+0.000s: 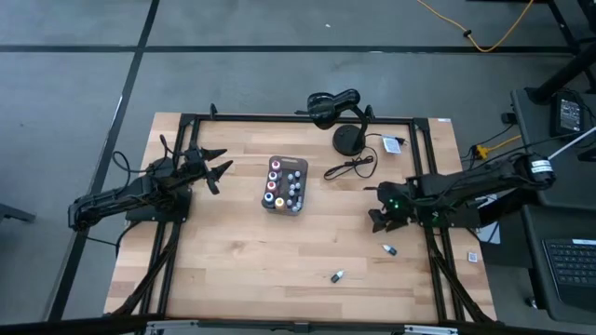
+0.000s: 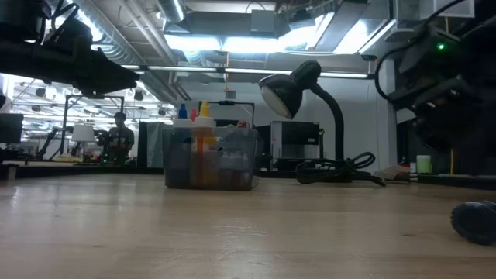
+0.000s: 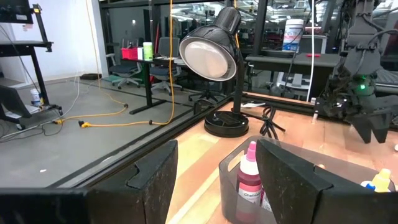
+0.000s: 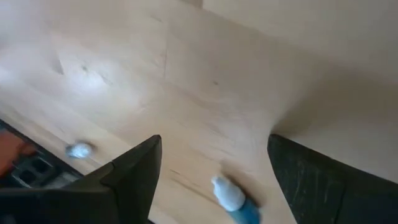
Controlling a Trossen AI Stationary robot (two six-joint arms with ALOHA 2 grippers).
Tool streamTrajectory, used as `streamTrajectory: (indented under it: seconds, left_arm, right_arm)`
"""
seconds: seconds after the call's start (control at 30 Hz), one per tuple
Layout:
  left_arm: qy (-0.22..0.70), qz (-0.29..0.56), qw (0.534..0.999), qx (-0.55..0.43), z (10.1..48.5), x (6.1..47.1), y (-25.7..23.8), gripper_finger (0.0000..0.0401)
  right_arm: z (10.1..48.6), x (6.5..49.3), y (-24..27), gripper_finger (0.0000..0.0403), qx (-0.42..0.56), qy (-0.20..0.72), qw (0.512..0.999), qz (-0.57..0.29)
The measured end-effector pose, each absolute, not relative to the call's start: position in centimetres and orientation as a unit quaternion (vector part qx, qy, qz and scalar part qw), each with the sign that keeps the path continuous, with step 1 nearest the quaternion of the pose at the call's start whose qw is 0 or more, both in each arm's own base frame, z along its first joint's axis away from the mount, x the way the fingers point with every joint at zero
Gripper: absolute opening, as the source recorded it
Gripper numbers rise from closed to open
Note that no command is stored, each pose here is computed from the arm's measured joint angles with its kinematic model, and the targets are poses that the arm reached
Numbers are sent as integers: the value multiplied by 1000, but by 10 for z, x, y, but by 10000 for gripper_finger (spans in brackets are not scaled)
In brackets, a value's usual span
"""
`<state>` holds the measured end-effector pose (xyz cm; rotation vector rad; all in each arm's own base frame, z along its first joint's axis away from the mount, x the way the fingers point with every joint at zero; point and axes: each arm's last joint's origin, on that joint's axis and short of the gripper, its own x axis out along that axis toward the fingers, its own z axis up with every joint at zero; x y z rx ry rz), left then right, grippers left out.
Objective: Pick & Place food coloring
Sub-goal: Put the small blue food coloring bottle into the gray transparent bin
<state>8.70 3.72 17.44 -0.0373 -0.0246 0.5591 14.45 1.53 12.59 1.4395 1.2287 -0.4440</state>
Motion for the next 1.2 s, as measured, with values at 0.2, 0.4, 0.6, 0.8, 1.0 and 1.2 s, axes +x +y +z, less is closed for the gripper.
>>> streamTrajectory:
  seconds: [0.2,0.4,0.6,0.8,1.0,1.2]
  left_arm:
    - [-12,276,961,-18,174,87,37,212]
    - [-12,276,961,-18,174,87,37,212]
    - [-12,276,961,-18,174,87,37,212]
    - [-12,276,961,-18,174,87,37,212]
    - [-12,276,961,-18,174,87,37,212]
    - [-12,276,961,-18,174,87,37,212]
  right_arm:
    - [135,146,15,294,544,584,573,-185]
    - [155,154,15,294,475,647,571,-173]
    - [165,173,16,294,417,704,556,-142]
    - [163,194,17,294,372,755,526,-127]
    - [154,216,19,294,359,774,504,-132]
    - [149,231,25,294,356,786,485,-145]
